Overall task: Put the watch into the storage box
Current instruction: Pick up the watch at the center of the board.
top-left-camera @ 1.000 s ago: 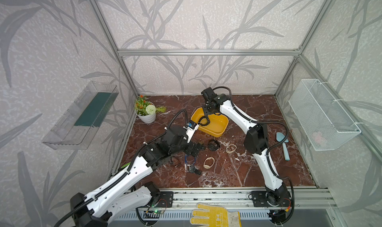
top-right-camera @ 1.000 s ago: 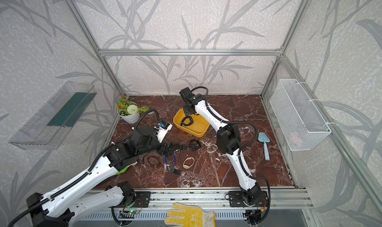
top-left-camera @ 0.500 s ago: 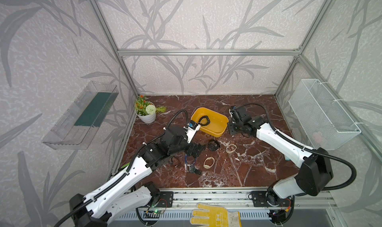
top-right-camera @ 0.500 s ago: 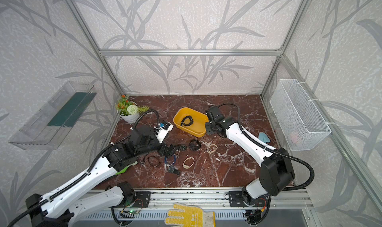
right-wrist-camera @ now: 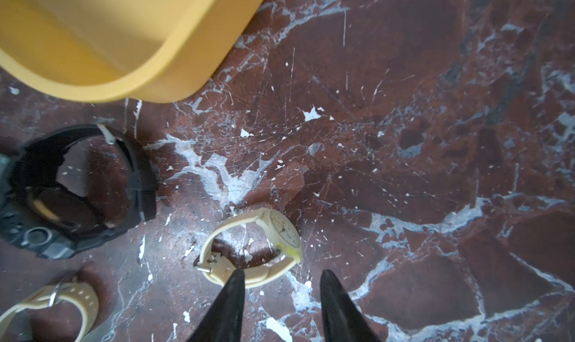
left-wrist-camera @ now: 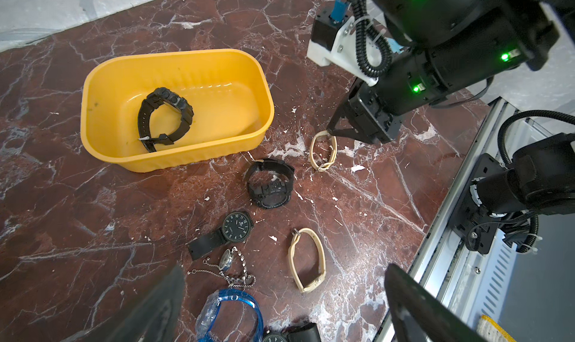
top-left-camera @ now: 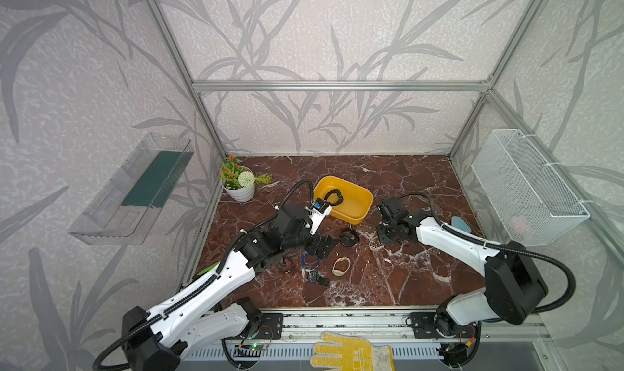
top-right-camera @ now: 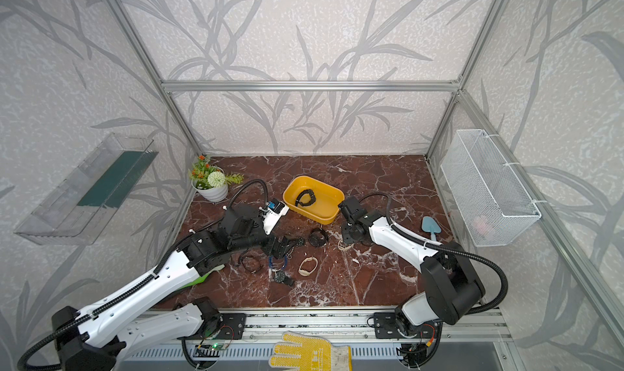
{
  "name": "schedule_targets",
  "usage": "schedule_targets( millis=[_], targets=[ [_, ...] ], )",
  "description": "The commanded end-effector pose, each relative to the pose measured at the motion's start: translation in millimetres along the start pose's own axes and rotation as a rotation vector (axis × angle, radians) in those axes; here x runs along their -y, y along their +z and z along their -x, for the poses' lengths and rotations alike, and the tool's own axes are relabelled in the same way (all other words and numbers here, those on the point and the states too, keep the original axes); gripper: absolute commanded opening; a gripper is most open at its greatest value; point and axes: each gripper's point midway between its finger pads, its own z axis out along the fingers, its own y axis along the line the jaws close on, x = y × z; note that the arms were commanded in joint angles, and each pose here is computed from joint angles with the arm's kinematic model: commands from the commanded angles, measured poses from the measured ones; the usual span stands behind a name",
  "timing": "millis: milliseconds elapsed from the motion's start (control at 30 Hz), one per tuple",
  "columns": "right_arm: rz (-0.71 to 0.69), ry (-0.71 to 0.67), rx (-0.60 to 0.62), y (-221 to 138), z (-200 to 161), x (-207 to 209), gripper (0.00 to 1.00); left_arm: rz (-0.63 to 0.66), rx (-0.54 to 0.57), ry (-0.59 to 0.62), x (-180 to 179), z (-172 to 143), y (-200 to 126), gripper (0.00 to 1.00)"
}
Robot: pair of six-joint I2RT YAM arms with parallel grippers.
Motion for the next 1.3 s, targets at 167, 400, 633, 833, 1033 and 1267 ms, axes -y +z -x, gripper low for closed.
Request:
schedule_targets(
  millis=[167, 400, 633, 833, 1033, 1267],
  targets=[
    [-0.024, 0.004, -0.025, 27.2, -3.2, -1.1, 0.36, -0.112, -0.025, 0.011, 19.1, -2.5, 3.6, 0.98],
    [-0.075, -0.005, -0.04, 42.5, -7.0, 6.2, 0.32, -0.124, -0.062, 0.007, 20.7, -6.7, 8.2, 0.98],
    [-0.075, -0.018, -0.034, 51.8, -5.3, 4.7, 0.2, -0.102, -0.048, 0.011, 17.2, -4.8, 6.3, 0.98],
    [-0.095, -0.047, -0.032, 51.7, -5.2, 1.1, 0.07, -0.072, -0.044, 0.011, 12.0, -4.9, 5.9, 0.98],
    [-0.1, -0.053, -0.01, 33.0, 1.2, 1.1, 0.0, -0.029, -0.038, 0.011, 4.7, -4.1, 5.3, 0.98],
    [-0.06, -0.049, 0.143, -34.5, 40.4, -1.6, 0.0, -0.002, -0.02, 0.013, 1.0, -0.6, 1.4, 0.98]
  ],
)
